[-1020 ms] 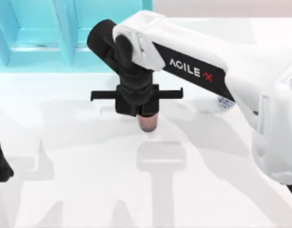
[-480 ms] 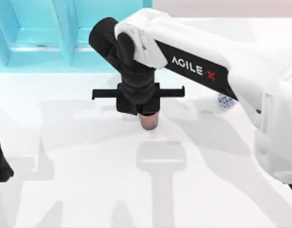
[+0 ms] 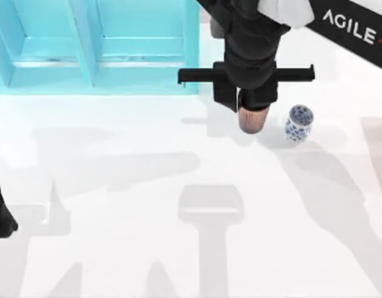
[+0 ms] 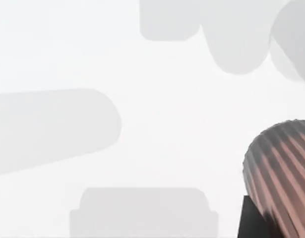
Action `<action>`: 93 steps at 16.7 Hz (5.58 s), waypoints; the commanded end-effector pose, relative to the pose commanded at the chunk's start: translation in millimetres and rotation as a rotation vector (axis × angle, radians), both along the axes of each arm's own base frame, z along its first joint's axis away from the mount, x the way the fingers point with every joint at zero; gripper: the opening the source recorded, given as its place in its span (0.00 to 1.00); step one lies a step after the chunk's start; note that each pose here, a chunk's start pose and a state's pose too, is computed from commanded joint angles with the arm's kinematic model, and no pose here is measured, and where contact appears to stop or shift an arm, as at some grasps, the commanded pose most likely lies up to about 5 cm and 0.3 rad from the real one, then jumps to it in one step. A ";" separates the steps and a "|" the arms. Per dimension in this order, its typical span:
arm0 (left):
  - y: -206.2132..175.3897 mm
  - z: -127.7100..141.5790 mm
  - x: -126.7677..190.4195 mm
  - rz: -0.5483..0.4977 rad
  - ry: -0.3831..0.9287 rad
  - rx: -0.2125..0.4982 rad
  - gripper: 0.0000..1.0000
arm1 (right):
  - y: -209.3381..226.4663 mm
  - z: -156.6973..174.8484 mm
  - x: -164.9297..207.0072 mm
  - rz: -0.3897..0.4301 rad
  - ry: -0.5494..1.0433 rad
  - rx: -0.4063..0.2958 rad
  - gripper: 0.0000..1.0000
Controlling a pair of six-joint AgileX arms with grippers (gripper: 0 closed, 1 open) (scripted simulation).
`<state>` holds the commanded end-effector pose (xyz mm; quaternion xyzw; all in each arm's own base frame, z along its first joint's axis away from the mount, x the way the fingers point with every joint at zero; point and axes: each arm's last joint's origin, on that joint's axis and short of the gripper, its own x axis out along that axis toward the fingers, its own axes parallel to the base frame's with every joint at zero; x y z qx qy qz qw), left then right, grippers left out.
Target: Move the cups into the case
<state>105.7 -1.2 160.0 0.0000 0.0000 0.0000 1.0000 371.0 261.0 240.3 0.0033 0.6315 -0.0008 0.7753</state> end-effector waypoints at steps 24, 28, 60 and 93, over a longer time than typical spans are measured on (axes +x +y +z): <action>0.0 0.0 0.0 0.000 0.000 0.000 1.00 | -380.1 52.3 -128.6 -0.005 0.174 0.032 0.00; 0.0 0.0 0.0 0.000 0.000 0.000 1.00 | -390.5 51.0 -158.0 -0.004 0.169 0.049 0.00; 0.0 0.0 0.0 0.000 0.000 0.000 1.00 | -394.6 -13.8 -157.0 -0.004 0.169 0.049 1.00; 0.0 0.0 0.0 0.000 0.000 0.000 1.00 | -350.0 80.9 -42.6 0.007 0.197 0.047 1.00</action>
